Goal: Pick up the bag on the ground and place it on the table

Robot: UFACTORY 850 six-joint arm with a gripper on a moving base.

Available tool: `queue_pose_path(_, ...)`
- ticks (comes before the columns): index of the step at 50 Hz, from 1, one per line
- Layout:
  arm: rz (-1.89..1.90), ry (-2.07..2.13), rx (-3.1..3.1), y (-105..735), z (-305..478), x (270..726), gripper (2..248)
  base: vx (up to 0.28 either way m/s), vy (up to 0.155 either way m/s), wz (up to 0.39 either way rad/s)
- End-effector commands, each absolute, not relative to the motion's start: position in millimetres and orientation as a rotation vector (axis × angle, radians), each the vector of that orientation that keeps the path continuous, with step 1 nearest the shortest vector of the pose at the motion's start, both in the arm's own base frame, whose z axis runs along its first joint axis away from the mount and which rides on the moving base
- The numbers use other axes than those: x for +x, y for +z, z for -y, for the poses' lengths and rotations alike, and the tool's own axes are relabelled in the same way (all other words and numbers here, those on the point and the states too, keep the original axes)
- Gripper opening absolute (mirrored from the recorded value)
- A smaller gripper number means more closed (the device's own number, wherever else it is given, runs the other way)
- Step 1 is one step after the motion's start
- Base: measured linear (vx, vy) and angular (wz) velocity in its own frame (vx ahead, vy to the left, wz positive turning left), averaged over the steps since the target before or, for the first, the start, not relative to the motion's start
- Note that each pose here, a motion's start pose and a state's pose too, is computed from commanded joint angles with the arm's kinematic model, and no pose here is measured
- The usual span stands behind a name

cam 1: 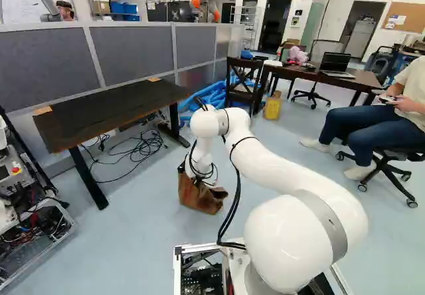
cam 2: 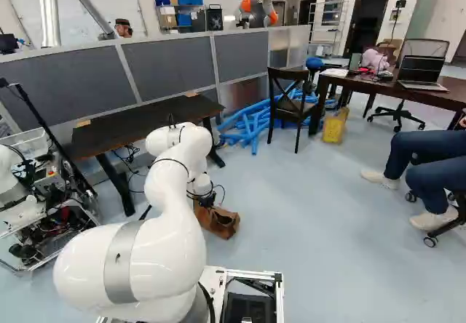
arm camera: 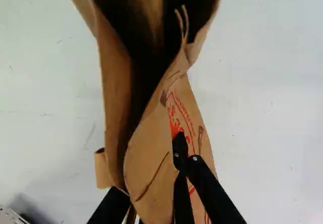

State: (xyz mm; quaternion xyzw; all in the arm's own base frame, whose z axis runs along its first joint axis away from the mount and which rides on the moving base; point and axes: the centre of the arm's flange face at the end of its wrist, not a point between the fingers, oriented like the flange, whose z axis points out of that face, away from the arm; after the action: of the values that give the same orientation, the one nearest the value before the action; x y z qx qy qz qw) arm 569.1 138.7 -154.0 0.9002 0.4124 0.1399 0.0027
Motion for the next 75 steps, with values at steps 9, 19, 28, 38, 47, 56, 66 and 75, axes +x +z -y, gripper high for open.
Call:
queue_pose_path(9,-1.280,0.439,2.828,-142,-139,569,27,0.000,0.000,0.000)
queue_pose_path(19,-1.267,0.440,2.833,-127,-138,570,27,0.000,0.000,0.000)
queue_pose_path(28,-1.248,0.442,2.839,-113,-138,570,27,0.000,0.000,0.000)
queue_pose_path(38,-1.202,0.436,2.857,-98,-137,570,27,0.000,0.000,0.000)
queue_pose_path(47,-1.146,0.430,2.877,-85,-136,569,27,0.000,0.000,0.000)
queue_pose_path(56,-1.093,0.424,2.895,-72,-136,568,27,0.000,0.000,0.000)
queue_pose_path(66,-1.051,0.419,2.909,-57,-138,567,27,0.000,0.000,0.000)
queue_pose_path(75,-1.018,0.407,2.922,-44,-140,565,27,0.000,0.000,0.000)
